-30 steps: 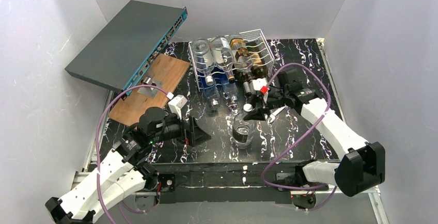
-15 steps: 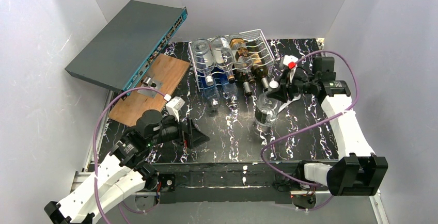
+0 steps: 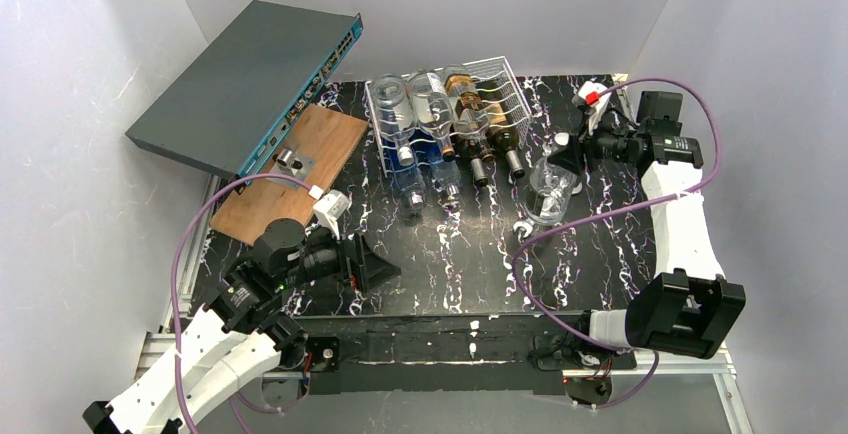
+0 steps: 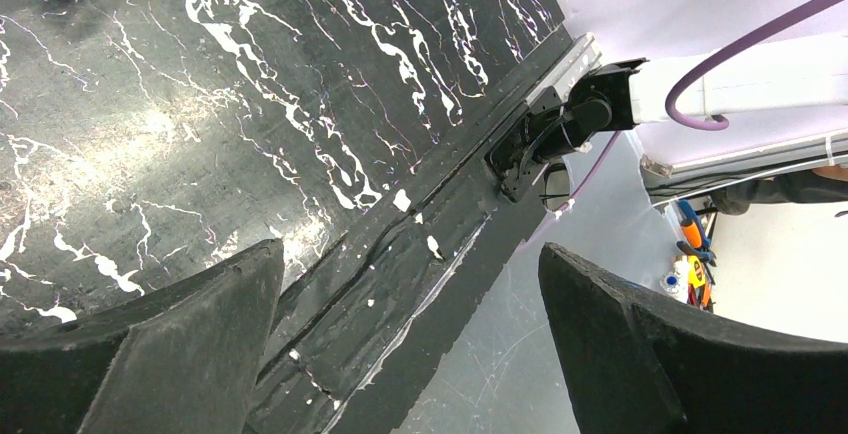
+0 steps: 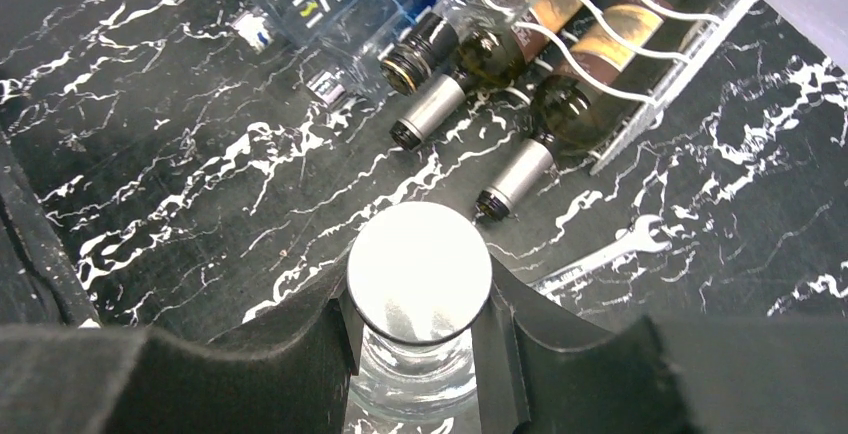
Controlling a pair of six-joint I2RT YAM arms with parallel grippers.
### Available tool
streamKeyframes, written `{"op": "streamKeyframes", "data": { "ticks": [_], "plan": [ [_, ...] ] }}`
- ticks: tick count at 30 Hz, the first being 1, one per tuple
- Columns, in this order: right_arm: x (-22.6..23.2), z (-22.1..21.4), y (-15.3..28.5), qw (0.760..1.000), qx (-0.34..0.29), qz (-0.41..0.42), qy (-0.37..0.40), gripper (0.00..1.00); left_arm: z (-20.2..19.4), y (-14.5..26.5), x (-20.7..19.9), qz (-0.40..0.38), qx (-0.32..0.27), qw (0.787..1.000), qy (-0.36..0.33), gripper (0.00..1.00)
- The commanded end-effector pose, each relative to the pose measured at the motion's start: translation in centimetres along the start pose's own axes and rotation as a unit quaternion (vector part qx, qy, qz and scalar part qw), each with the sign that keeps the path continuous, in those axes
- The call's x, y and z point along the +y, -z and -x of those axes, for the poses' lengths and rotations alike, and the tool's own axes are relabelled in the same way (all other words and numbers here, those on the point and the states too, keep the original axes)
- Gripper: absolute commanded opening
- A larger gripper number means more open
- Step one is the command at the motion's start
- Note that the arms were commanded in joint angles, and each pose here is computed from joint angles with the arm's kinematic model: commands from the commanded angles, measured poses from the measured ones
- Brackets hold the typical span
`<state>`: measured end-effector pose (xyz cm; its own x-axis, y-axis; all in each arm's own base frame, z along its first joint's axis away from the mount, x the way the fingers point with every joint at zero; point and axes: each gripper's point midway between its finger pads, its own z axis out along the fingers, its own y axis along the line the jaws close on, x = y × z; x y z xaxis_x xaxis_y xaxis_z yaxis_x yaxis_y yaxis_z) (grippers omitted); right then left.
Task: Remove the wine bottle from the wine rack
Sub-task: Pick up the wine bottle from the center of the board, then place the wine bottle at the center of the board.
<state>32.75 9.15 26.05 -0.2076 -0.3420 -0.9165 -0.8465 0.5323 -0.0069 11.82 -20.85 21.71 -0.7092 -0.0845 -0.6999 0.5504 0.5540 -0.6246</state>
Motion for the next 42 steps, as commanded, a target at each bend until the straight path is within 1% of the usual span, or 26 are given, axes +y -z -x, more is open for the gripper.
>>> {"op": "streamKeyframes", "data": {
  "ticks": [1,8,15,20,25,33,37,42],
  "plan": [
    [-1.3,5.5,1.9,0.995,-0.055,-0.029,0.075,0.01,-0.6,0.1,0.4,0.006,0.007,1.000,-0.001,0.98],
    [-5.9,5.4,2.2,0.988,-0.042,-0.127,0.072,0.01,-0.6,0.0,0.5,0.009,0.008,1.000,0.000,0.98],
    [-10.1,7.0,2.7,0.971,-0.082,-0.215,0.069,0.01,-0.6,-0.1,0.6,0.011,0.008,1.000,0.000,0.98],
    [-13.4,8.2,2.7,0.956,-0.119,-0.264,0.040,0.01,-0.7,-0.2,0.8,0.014,0.012,1.000,0.002,0.98],
    [-16.4,8.7,2.3,0.939,-0.163,-0.303,0.004,0.01,-0.7,-0.4,0.9,0.018,0.016,1.000,0.003,0.98],
    [-20.7,9.7,2.0,0.910,-0.220,-0.351,-0.020,0.01,-0.5,-1.4,1.1,0.023,0.030,0.999,0.005,0.98],
    [-21.8,10.0,1.5,0.903,-0.233,-0.361,-0.013,0.01,-0.2,-2.1,1.1,0.025,0.039,0.999,0.006,0.98],
    [-22.7,9.7,0.2,0.902,-0.224,-0.368,0.013,0.01,-0.1,-2.7,1.1,0.025,0.049,0.998,0.009,0.98]
  ]
}}
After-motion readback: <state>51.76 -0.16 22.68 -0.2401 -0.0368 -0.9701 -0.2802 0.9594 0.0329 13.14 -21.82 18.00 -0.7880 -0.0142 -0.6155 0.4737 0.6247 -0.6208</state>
